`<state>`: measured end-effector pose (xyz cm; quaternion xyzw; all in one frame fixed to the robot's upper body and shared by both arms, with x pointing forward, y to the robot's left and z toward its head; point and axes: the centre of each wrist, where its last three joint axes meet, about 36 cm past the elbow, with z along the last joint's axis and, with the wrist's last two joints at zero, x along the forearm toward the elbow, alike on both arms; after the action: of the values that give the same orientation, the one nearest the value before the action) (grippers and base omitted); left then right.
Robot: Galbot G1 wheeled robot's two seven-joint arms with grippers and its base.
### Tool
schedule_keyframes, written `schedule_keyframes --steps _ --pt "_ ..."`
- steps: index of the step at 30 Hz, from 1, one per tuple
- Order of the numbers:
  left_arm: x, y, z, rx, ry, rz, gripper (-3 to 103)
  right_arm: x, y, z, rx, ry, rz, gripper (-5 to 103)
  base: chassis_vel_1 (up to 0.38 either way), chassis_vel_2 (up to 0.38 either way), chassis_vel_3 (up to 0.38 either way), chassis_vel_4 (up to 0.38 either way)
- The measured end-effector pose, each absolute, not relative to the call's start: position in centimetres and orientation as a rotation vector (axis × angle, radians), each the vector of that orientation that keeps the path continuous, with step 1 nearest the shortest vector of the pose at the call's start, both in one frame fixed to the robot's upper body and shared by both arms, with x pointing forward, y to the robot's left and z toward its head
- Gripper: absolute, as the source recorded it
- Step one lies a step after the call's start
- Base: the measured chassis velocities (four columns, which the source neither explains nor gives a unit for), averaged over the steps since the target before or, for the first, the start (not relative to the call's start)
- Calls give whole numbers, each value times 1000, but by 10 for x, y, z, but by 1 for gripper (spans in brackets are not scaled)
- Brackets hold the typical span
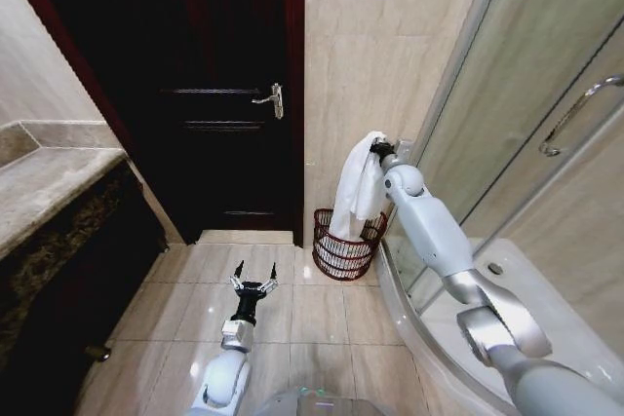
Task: Discard the used towel into the hamper.
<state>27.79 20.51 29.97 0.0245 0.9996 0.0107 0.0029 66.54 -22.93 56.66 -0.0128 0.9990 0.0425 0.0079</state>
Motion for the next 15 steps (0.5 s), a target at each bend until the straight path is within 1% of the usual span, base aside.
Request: schedule_keyframes --steps 15 --pt "276 206 301 83 3134 38 100 657 -232 542 -31 3157 148 6 0 0 0 0"
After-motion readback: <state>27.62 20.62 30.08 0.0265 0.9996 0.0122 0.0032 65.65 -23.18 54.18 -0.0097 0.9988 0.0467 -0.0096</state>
